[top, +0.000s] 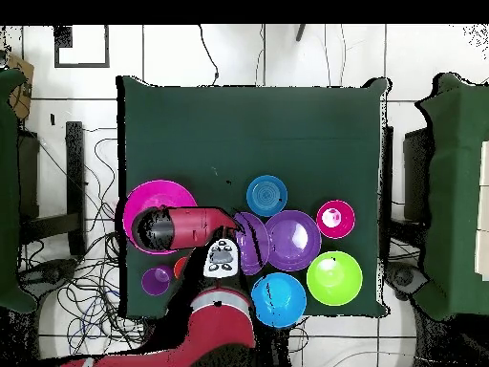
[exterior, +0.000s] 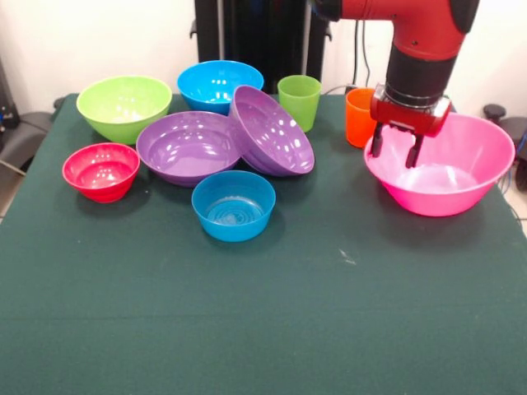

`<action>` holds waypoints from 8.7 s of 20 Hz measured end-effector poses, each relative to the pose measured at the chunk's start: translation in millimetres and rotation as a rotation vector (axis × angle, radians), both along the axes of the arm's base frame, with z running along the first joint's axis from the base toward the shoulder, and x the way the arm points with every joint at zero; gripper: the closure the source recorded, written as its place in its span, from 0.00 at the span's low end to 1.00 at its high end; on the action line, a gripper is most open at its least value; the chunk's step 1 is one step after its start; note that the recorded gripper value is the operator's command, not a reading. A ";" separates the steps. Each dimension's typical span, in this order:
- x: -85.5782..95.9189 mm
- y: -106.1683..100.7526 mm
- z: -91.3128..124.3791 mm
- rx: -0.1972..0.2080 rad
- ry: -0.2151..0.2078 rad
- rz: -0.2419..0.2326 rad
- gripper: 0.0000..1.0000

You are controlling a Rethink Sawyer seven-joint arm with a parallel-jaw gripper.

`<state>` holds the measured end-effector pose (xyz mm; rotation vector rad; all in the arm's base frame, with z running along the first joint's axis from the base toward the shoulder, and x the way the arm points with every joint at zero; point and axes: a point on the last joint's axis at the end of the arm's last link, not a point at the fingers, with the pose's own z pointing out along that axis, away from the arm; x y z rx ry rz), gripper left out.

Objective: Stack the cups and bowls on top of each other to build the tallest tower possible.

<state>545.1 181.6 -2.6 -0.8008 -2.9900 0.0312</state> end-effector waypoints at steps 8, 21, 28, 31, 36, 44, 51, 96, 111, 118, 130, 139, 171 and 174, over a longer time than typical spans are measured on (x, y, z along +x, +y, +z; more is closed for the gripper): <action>-0.4 -7.2 -4.4 -0.001 0.009 -0.013 0.00; 27.0 -8.5 40.9 0.003 -0.082 -0.016 0.00; 43.0 -25.0 64.0 0.004 -0.126 -0.045 0.00; 45.2 -31.7 65.6 0.003 -0.129 -0.057 0.00; 47.5 -45.1 64.9 0.002 -0.127 -0.080 0.00; 49.2 -58.4 63.5 0.000 -0.123 -0.102 0.00; 49.3 -56.7 63.3 0.003 -0.123 -0.100 0.00; 69.6 -122.4 43.6 0.273 -0.207 0.043 0.00; 73.0 -65.1 68.1 0.380 -0.264 0.185 0.00; 62.2 -48.8 67.5 0.409 -0.246 0.206 0.00; 49.5 -50.8 57.8 0.374 -0.244 0.268 0.00; 43.0 -59.1 51.0 0.350 -0.242 0.295 0.00; 14.4 -69.6 14.1 0.348 -0.177 0.303 0.00; 14.4 -69.6 14.1 0.348 -0.177 0.303 0.00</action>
